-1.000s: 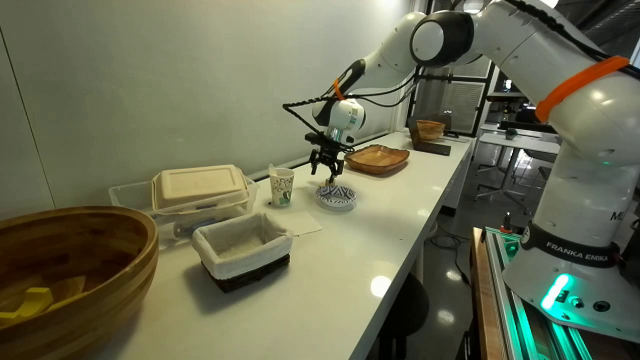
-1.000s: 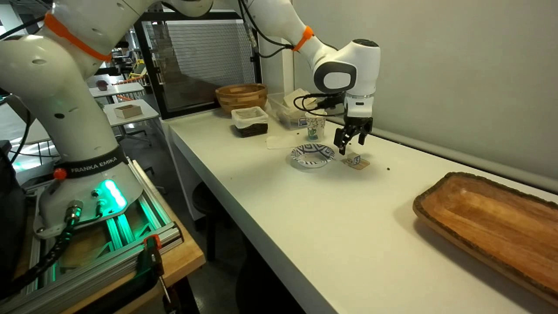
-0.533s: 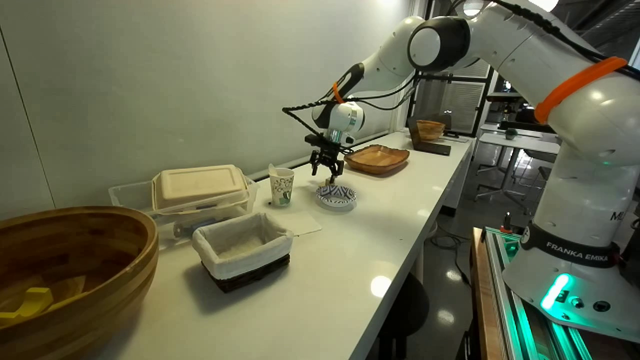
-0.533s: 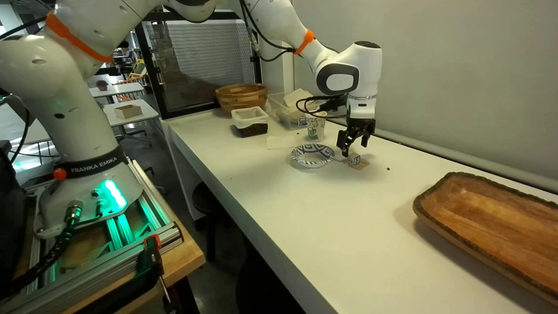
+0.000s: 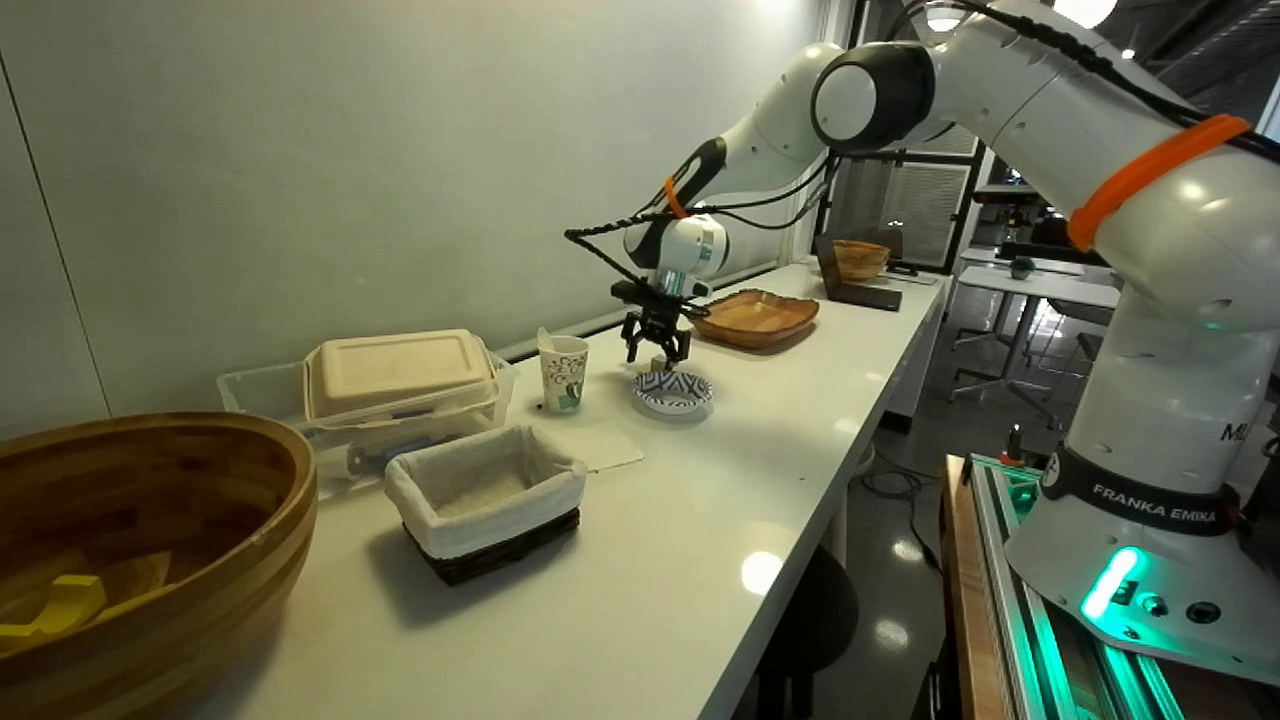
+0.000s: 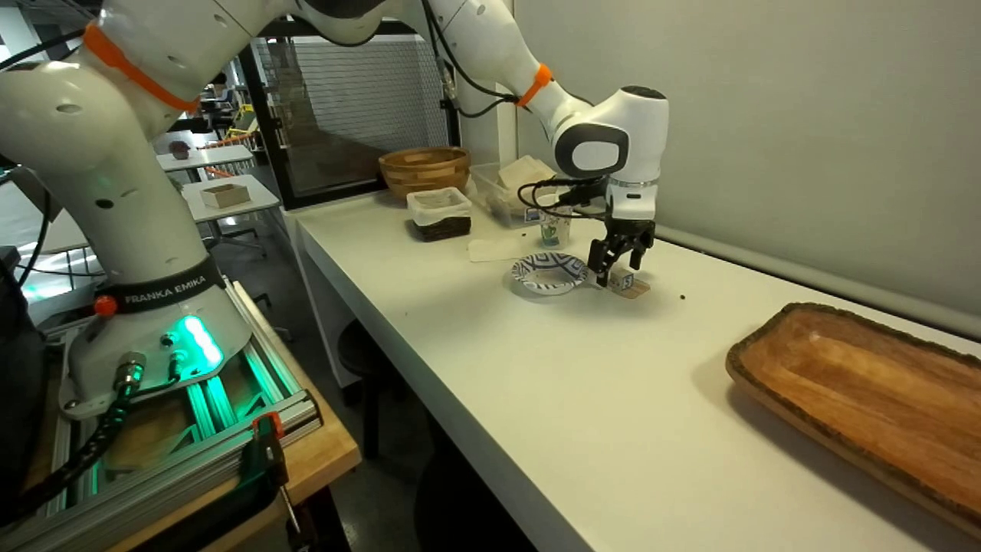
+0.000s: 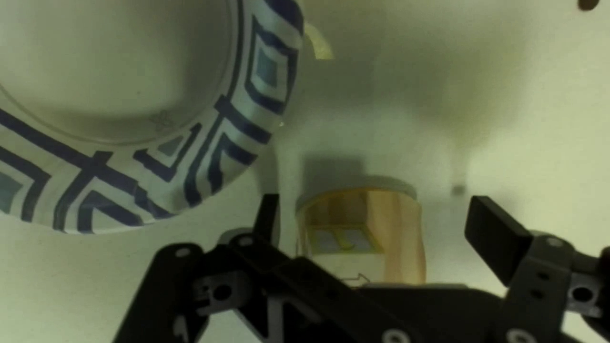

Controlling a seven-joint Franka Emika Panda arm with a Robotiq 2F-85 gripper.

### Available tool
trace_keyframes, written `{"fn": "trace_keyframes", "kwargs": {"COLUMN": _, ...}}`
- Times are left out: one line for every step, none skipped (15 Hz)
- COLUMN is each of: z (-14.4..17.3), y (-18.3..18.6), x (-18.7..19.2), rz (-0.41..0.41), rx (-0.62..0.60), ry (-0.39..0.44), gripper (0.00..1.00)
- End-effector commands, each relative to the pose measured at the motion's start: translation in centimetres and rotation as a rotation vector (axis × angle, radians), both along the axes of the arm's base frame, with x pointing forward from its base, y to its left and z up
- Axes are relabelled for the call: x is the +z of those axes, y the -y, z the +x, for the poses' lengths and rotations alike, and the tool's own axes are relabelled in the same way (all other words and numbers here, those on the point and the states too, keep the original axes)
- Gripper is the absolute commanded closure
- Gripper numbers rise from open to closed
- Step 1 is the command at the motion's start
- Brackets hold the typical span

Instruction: Put the plaque and the block in the bowl

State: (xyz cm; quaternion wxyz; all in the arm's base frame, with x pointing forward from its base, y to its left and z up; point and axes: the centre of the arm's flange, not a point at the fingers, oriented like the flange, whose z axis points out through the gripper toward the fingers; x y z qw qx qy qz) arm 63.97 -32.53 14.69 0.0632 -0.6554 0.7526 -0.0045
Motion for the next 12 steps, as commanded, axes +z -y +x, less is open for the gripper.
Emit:
{"fn": "trace_keyframes", "kwargs": {"z": -0.3, "y": 0.5, "x": -1.2, "rz": -0.016, "rx": 0.007, "ry": -0.029, "gripper": 0.00}}
{"fn": "trace_keyframes", "kwargs": {"z": -0.3, "y": 0.6, "x": -1.4, "rz": -0.021, "rx": 0.016, "ry": -0.034, "gripper": 0.00}}
{"fn": "trace_keyframes", "kwargs": {"z": -0.3, "y": 0.7, "x": -1.6, "rz": -0.027, "rx": 0.023, "ry": -0.040, "gripper": 0.00}}
{"fn": "trace_keyframes", "kwargs": {"z": -0.2, "y": 0.7, "x": -1.7, "rz": -0.033, "rx": 0.031, "ry": -0.038, "gripper": 0.00}}
{"fn": "trace_keyframes", "kwargs": {"z": -0.1, "y": 0.7, "x": -1.6, "rz": -0.042, "rx": 0.038, "ry": -0.037, "gripper": 0.00}}
{"fn": "trace_keyframes", "kwargs": {"z": 0.0, "y": 0.7, "x": -1.4, "rz": -0.047, "rx": 0.042, "ry": -0.037, "gripper": 0.00}}
{"fn": "trace_keyframes", "kwargs": {"z": 0.0, "y": 0.7, "x": -1.3, "rz": -0.056, "rx": 0.048, "ry": -0.038, "gripper": 0.00}}
{"fn": "trace_keyframes", "kwargs": {"z": 0.1, "y": 0.9, "x": -1.3, "rz": -0.063, "rx": 0.051, "ry": -0.045, "gripper": 0.00}}
{"fn": "trace_keyframes", "kwargs": {"z": 0.1, "y": 1.0, "x": -1.2, "rz": -0.073, "rx": 0.053, "ry": -0.047, "gripper": 0.00}}
{"fn": "trace_keyframes", "kwargs": {"z": 0.1, "y": 1.2, "x": -1.0, "rz": -0.078, "rx": 0.055, "ry": -0.054, "gripper": 0.00}}
{"fn": "trace_keyframes", "kwargs": {"z": 0.2, "y": 1.4, "x": -0.8, "rz": -0.091, "rx": 0.056, "ry": -0.055, "gripper": 0.00}}
{"fn": "trace_keyframes", "kwargs": {"z": 0.2, "y": 1.7, "x": -0.6, "rz": -0.094, "rx": 0.056, "ry": -0.052, "gripper": 0.00}}
